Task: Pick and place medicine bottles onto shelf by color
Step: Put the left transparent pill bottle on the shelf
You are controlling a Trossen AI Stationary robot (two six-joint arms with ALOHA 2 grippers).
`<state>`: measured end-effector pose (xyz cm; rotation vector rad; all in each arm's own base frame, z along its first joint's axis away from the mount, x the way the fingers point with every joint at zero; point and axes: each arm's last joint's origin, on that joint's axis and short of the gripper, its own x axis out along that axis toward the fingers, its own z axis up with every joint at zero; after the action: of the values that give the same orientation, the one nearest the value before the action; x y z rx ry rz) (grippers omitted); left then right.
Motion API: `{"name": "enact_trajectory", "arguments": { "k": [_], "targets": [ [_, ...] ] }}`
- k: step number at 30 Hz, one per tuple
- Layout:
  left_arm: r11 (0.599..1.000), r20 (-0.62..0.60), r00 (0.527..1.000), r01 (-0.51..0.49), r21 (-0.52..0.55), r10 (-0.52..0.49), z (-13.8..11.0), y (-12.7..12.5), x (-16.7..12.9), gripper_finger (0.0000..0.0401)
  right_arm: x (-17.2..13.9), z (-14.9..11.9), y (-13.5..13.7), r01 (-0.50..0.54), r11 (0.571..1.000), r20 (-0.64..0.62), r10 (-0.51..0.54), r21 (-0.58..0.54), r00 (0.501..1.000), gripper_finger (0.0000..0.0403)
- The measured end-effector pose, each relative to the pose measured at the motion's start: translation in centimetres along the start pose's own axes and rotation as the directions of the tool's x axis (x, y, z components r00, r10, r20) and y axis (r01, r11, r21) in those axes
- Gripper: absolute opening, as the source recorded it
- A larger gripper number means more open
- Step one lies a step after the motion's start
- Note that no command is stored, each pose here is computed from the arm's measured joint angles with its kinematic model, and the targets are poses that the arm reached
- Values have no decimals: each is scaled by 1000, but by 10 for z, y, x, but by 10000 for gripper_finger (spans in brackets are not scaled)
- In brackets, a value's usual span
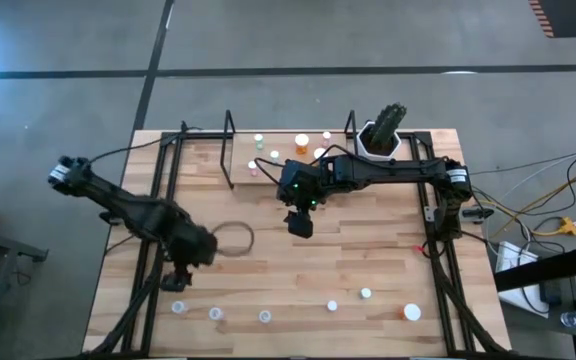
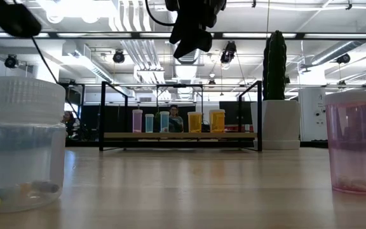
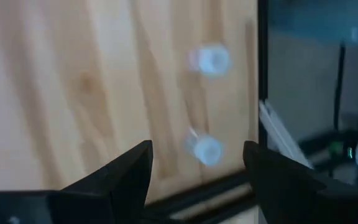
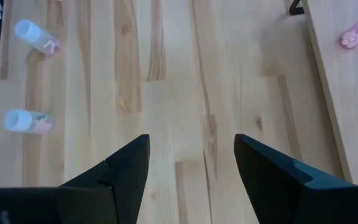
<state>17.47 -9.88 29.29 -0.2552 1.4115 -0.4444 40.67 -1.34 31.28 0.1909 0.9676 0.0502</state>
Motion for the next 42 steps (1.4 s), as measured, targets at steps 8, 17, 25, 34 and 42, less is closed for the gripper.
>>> {"name": "enact_trajectory", "arguments": {
  "k": [8,17,25,34,42],
  "targets": [
    [978,-168,979,-84,192,117,-13,-36,57,235,1,-1,0,0,1000,-4,0,2,1000,224],
    [981,-116,974,-190,47,194,-24,-51,86,235,1,-1,0,0,1000,-4,0,-26,1000,224],
    [985,-111,979,-164,47,169,-42,-55,102,235,1,-1,0,1,1000,-4,-1,-26,1000,224],
    [976,-125,968,-216,6,215,-57,-52,121,235,1,-1,0,0,1000,-4,0,-18,1000,224],
    [968,-77,965,-250,-4,249,-54,-51,129,223,1,-1,0,6,1000,-4,-6,-18,1000,224]
  ]
}}
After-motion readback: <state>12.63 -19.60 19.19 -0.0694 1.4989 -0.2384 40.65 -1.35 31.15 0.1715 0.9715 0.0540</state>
